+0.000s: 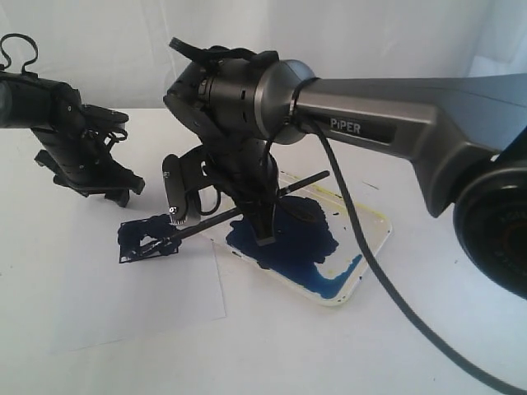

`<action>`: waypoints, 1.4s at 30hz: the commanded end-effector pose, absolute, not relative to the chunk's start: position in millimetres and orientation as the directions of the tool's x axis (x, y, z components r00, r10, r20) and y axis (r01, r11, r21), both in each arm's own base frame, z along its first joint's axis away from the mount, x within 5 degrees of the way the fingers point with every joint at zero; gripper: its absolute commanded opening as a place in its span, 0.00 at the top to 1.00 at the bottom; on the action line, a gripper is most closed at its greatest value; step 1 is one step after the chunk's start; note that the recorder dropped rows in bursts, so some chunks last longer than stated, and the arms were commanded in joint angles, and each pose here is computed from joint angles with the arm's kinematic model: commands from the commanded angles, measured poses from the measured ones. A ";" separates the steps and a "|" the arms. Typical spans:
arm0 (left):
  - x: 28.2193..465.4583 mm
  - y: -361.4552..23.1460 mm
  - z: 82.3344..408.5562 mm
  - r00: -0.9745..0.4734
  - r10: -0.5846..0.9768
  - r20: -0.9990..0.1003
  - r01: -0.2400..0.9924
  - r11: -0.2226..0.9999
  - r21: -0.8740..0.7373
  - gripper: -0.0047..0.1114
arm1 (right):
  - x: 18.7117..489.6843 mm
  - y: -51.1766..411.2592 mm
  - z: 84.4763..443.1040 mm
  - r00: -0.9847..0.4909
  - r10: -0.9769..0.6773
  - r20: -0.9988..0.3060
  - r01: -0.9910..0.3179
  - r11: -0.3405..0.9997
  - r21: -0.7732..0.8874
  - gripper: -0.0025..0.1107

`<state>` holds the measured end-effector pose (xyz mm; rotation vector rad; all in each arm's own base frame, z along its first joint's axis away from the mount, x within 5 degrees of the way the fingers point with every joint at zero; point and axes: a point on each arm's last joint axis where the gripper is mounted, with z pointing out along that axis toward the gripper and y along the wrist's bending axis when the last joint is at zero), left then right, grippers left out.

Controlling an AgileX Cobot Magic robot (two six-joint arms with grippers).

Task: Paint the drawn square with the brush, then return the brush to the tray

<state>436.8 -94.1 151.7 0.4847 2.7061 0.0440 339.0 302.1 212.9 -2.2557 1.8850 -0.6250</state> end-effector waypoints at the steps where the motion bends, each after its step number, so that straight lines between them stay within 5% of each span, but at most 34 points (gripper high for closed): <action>1: 435.6 -93.0 147.3 -0.878 0.319 -0.357 0.306 0.947 0.094 0.36 | 338.6 303.4 216.6 0.129 -0.972 0.194 -0.906 -0.195 -0.376 0.98; 42: 433.5 -93.0 146.5 -0.872 0.360 -0.332 0.347 0.933 0.101 0.36 | 348.8 288.5 232.5 0.071 -0.967 0.244 -0.874 -0.178 -0.452 0.98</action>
